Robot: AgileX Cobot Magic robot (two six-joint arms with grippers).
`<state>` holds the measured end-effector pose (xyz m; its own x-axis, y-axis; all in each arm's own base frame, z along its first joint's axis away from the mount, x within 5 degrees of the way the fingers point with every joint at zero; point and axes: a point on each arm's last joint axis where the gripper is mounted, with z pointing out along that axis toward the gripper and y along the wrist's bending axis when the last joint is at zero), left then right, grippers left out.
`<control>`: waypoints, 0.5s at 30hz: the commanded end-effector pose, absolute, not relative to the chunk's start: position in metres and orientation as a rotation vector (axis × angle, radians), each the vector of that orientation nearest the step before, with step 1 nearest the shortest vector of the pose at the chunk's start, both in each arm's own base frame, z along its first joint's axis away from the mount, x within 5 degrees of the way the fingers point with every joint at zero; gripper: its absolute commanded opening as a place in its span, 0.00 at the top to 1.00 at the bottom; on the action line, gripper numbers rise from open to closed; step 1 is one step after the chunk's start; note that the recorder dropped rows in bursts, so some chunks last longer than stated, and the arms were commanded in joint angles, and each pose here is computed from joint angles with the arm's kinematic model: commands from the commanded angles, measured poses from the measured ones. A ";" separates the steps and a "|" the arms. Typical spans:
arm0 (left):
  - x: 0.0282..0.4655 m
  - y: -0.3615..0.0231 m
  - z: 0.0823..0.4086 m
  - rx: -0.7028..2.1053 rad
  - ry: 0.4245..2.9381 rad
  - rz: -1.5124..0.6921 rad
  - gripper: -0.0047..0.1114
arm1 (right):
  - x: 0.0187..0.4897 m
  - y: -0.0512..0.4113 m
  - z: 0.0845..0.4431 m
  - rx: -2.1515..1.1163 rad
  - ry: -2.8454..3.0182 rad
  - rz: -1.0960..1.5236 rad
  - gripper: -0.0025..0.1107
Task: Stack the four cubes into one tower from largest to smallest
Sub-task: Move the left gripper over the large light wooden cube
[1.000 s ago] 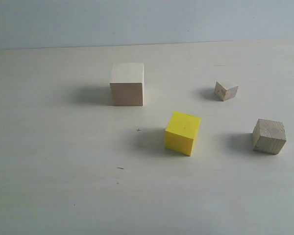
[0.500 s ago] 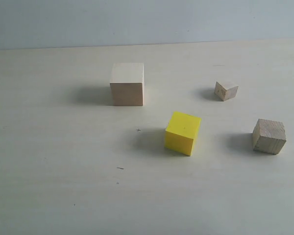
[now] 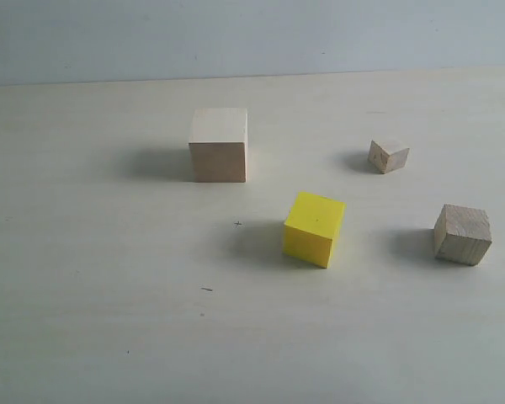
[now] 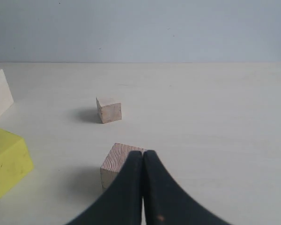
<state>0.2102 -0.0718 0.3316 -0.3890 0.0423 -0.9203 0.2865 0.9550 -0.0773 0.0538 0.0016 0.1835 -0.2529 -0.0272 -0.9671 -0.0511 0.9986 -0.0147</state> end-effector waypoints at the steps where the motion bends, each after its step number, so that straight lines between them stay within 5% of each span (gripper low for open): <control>1: 0.215 -0.076 0.326 0.189 1.979 -0.311 0.88 | 0.054 0.001 0.183 -0.057 1.822 0.018 0.98; 4: 0.236 -0.083 0.316 0.148 1.978 -0.342 0.56 | 0.054 0.001 0.183 -0.057 1.822 0.018 0.98; 6: 0.255 -0.090 0.310 0.091 2.041 -0.368 0.44 | 0.054 0.001 0.183 -0.057 1.822 0.018 0.98; 15: 0.300 -0.108 0.292 0.048 2.306 -0.357 0.27 | 0.054 0.002 0.183 -0.067 1.821 0.024 0.98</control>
<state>0.2942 -0.1031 0.2940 -0.6751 -0.0619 -0.7352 0.1519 0.9634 -0.2207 0.0538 0.0020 0.1835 -0.2528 -0.0287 -0.9671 -0.0571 0.9983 -0.0147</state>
